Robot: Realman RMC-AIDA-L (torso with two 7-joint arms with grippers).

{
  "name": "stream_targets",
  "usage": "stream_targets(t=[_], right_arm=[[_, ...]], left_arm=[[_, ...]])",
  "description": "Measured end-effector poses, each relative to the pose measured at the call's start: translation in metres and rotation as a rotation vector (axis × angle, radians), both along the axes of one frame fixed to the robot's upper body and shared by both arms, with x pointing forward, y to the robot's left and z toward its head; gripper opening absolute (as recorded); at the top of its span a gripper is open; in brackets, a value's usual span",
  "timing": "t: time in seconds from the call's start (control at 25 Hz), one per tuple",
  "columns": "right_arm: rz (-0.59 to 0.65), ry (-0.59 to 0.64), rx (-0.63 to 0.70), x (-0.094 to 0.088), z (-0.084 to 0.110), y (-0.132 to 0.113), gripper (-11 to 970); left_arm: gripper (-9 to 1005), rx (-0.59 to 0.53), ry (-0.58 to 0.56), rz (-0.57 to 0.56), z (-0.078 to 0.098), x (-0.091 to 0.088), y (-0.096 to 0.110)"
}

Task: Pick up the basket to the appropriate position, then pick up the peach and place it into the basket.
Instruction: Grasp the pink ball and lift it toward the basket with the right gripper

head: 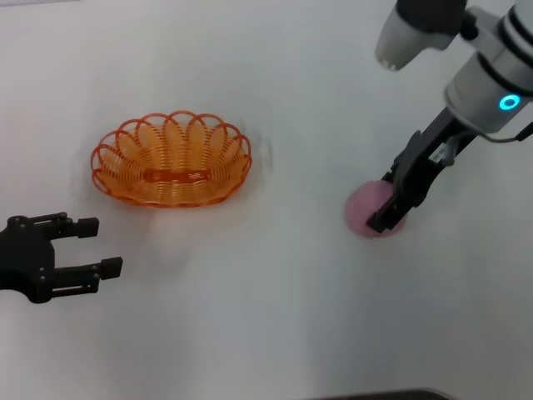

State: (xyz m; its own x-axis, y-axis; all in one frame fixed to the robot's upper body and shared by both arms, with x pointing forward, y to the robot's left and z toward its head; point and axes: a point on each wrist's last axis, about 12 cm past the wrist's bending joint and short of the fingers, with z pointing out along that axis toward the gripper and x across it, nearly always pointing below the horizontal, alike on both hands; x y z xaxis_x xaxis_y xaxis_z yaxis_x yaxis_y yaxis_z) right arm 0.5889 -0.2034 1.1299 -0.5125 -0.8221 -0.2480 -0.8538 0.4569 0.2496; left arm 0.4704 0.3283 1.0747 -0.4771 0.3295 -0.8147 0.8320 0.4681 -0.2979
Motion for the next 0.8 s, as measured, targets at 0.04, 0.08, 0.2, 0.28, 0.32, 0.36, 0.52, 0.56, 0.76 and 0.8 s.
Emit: stream_targets(t=[0.04,0.08,0.2,0.28,0.32,0.36,0.52,0.56,0.76,0.8], right_arm=[[0.008,0.002,-0.004,-0.001,-0.001,0.001,779],[0.014,0.003,-0.004,-0.001,-0.001,0.002,765],[0.020,0.004,0.001,-0.002,-0.001,0.004,725],[0.018,0.005,0.002,-0.002,-0.002,0.004,698],[0.017,0.005,0.002,-0.002,-0.002,0.004,651],[0.016,0.005,0.001,-0.002,-0.002,0.003,604],[0.010,-0.004,0.005,-0.001,-0.002,0.003,429],[0.008,-0.007,0.009,-0.001,-0.002,0.002,394],[0.003,-0.054,0.133,0.003,0.012,0.006,276],[0.000,-0.079,0.199,0.004,0.019,0.008,270]], left_arm=[[763,0.001,0.001,0.002,0.000,0.000,0.000],[763,0.002,0.002,0.005,-0.001,-0.001,0.001],[762,0.002,0.003,0.007,-0.001,-0.002,0.001],[760,0.002,0.003,0.008,-0.001,-0.002,0.001],[759,0.002,0.003,0.008,-0.002,-0.002,0.001],[758,0.002,0.003,0.008,-0.002,-0.002,0.001],[755,0.001,0.006,0.009,-0.002,-0.002,0.001],[755,0.000,0.007,0.010,-0.002,-0.002,0.001],[754,0.001,0.008,0.012,-0.001,-0.002,0.001],[754,0.001,0.009,0.012,-0.001,-0.002,0.002]])
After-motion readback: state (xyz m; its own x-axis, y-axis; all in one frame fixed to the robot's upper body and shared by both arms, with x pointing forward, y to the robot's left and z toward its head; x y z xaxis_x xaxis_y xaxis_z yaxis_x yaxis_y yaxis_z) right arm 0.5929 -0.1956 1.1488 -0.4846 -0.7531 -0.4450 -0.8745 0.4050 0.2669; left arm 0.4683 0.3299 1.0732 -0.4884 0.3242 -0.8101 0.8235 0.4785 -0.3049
